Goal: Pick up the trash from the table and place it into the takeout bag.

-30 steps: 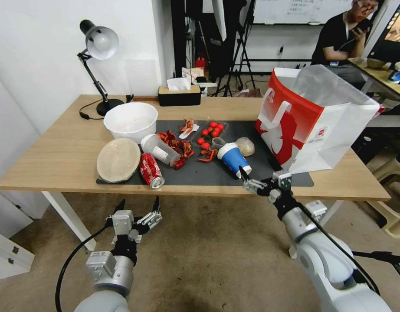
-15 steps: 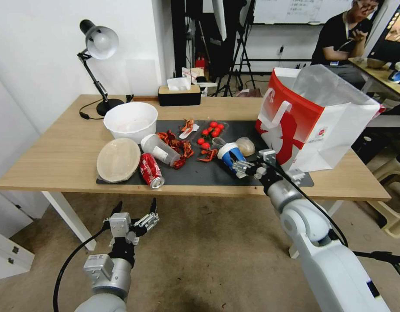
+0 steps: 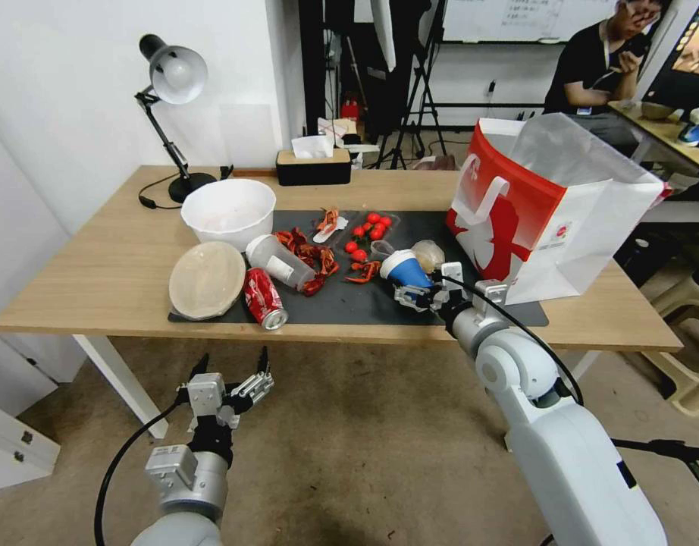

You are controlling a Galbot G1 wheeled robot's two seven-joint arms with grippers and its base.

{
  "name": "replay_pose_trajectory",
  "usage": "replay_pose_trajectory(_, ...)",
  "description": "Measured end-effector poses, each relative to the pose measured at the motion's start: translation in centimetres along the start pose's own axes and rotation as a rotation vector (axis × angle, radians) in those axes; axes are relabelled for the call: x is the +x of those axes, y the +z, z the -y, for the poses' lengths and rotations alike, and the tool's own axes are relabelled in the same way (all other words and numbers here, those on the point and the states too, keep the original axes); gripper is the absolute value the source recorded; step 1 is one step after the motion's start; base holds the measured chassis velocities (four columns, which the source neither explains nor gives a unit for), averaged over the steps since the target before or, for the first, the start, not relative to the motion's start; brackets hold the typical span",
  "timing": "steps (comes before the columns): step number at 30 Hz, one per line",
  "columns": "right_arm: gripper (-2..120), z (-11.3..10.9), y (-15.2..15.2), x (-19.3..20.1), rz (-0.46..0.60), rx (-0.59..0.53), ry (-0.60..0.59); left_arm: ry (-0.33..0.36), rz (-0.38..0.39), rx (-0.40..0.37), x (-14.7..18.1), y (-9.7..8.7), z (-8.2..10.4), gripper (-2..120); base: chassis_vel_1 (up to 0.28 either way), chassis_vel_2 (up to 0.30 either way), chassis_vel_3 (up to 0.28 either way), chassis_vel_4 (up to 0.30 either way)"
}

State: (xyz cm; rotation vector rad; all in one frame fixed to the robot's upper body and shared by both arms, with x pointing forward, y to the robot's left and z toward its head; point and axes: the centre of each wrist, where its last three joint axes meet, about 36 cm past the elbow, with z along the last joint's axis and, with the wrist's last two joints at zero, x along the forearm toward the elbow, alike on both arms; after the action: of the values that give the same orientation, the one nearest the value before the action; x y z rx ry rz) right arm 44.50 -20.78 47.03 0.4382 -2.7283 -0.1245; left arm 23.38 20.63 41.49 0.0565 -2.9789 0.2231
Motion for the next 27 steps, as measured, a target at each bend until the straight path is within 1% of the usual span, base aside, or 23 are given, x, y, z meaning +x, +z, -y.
replay_pose_trajectory(3, 95, 0.0, 0.0, -0.1, -0.019, -0.004, 0.001, -0.001, 0.002, 0.001, 0.0, 0.1, 0.0, 100, 0.0, 0.0, 0.0, 0.0)
replay_pose_trajectory(5, 85, 0.1, 0.0, -0.2, -0.031, -0.007, 0.001, -0.001, 0.004, 0.001, 0.0, 0.1, 0.0, 100, 0.0, 0.0, 0.0, 0.0)
replay_pose_trajectory(6, 85, 0.1, 0.0, -0.2, -0.031, -0.007, 0.001, -0.001, 0.004, 0.001, 0.0, 0.1, 0.0, 100, 0.0, 0.0, 0.0, 0.0)
replay_pose_trajectory(9, 70, 0.1, 0.1, -0.2, -0.036, -0.009, 0.003, -0.003, 0.007, 0.002, -0.1, 0.2, -0.1, 100, 0.0, 0.0, 0.0, 0.0)
replay_pose_trajectory(10, 70, 0.1, 0.1, -0.2, -0.036, -0.009, 0.003, -0.003, 0.007, 0.002, -0.1, 0.2, -0.1, 100, 0.0, 0.0, 0.0, 0.0)
replay_pose_trajectory(11, 67, 0.2, 0.1, -0.1, -0.035, -0.009, 0.004, -0.004, 0.008, 0.003, -0.1, 0.2, -0.1, 100, 0.0, 0.0, 0.0, 0.0)
replay_pose_trajectory(12, 60, 0.2, 0.0, 0.1, -0.031, -0.009, 0.005, -0.004, 0.009, 0.004, -0.1, 0.3, -0.1, 100, 0.0, 0.0, 0.0, 0.0)
replay_pose_trajectory(13, 57, 0.2, -0.1, 0.4, -0.026, -0.008, 0.004, -0.004, 0.009, 0.005, -0.1, 0.3, 0.0, 100, 0.0, 0.0, 0.0, 0.0)
replay_pose_trajectory(14, 57, 0.2, -0.1, 0.4, -0.026, -0.008, 0.004, -0.004, 0.009, 0.005, -0.1, 0.3, 0.0, 100, 0.0, 0.0, 0.0, 0.0)
replay_pose_trajectory(17, 42, 0.1, -0.6, 1.8, 0.003, 0.007, -0.006, -0.005, 0.014, 0.006, -0.1, 0.3, 0.0, 100, 0.0, 0.0, 0.0, 0.0)
replay_pose_trajectory(18, 42, 0.1, -0.6, 1.8, 0.003, 0.007, -0.006, -0.005, 0.014, 0.006, -0.1, 0.3, 0.0, 100, 0.0, 0.0, 0.0, 0.0)
replay_pose_trajectory(21, 31, -0.1, -1.1, 3.6, 0.031, 0.03, -0.022, -0.007, 0.019, 0.005, -0.1, 0.3, 0.0, 100, 0.0, 0.0, 0.0, 0.0)
replay_pose_trajectory(22, 31, -0.1, -1.1, 3.6, 0.031, 0.03, -0.022, -0.007, 0.019, 0.005, -0.1, 0.3, 0.0, 100, 0.0, 0.0, 0.0, 0.0)
replay_pose_trajectory(25, 22, -0.2, -2.3, 5.5, 0.092, 0.057, -0.04, -0.008, 0.023, 0.005, -0.1, 0.3, -0.1, 100, 0.0, 0.0, 0.0, 0.0)
replay_pose_trajectory(27, 20, -0.2, -2.6, 5.8, 0.107, 0.06, -0.043, -0.008, 0.024, 0.005, 0.0, 0.3, 0.0, 100, 0.0, 0.0, 0.0, 0.0)
